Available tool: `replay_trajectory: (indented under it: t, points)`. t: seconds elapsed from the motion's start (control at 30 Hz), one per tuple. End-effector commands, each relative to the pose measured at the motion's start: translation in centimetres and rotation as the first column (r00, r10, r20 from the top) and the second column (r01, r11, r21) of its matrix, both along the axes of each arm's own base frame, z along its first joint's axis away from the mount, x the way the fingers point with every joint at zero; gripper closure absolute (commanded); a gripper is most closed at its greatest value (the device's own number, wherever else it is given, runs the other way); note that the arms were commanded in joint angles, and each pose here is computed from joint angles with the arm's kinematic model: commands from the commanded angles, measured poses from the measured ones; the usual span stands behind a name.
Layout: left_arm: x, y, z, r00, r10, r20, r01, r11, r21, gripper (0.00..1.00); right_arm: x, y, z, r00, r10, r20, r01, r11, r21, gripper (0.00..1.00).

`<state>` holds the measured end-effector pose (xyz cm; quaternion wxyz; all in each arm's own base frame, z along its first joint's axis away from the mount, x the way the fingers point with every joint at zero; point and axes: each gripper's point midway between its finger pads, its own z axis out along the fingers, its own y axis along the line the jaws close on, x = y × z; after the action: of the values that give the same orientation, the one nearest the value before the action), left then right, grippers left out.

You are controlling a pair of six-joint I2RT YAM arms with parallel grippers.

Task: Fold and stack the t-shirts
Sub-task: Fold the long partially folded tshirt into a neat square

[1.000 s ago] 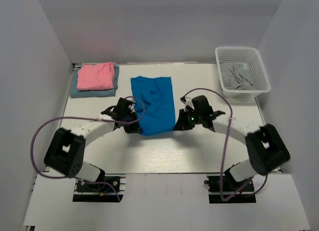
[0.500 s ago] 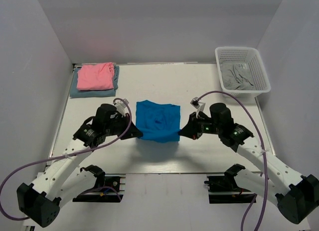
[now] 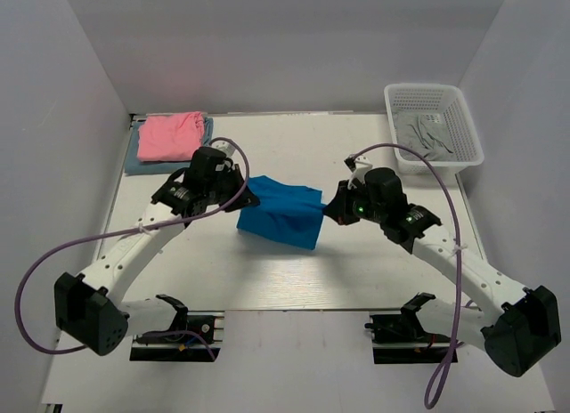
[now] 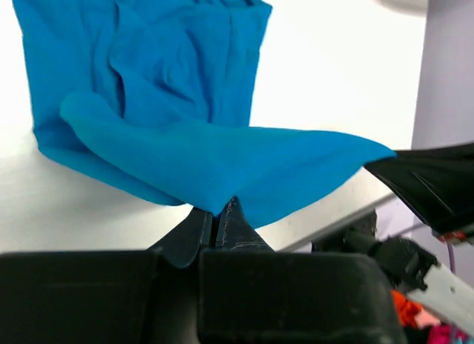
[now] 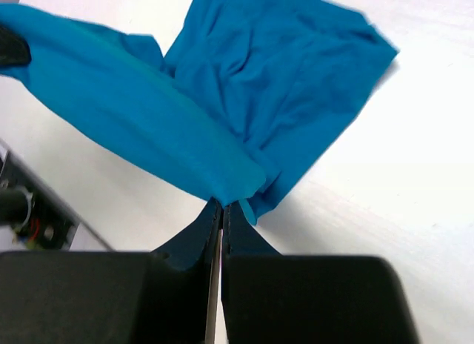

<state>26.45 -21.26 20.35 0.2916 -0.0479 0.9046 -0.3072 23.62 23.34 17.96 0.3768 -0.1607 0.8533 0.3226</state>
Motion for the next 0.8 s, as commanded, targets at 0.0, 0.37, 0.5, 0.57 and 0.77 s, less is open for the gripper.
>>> replay_trajectory:
  t: [0.0, 0.37, 0.5, 0.57, 0.77]
  points:
    - [2.5, 1.0, 1.0, 0.996, 0.073, 0.055, -0.076, 0.995, 0.061, 1.00, 3.4, -0.4, 3.0, 0.989, -0.112, 0.098, 0.111, 0.994, 0.017, 1.00]
    - [7.7, 1.1, -1.4, 0.986, 0.163, 0.034, -0.166, 0.974, 0.157, 1.00, 6.9, -0.2, 1.4, 0.985, -0.171, 0.009, 0.171, 0.985, -0.015, 1.00]
    - [9.0, 1.1, -2.4, 0.983, 0.179, 0.030, -0.182, 0.969, 0.169, 1.00, 8.5, 0.2, 0.4, 0.983, -0.182, -0.019, 0.181, 0.983, -0.014, 1.00]
    - [10.0, 1.1, -3.0, 0.981, 0.190, 0.036, -0.193, 0.967, 0.165, 1.00, 9.5, 0.1, -0.3, 0.978, -0.204, -0.031, 0.204, 0.979, -0.018, 1.00]
    - [13.1, 1.4, -5.0, 0.976, 0.214, 0.030, -0.216, 0.956, 0.199, 1.00, 12.0, 0.3, -1.1, 0.976, -0.214, -0.047, 0.214, 0.977, -0.019, 1.00]
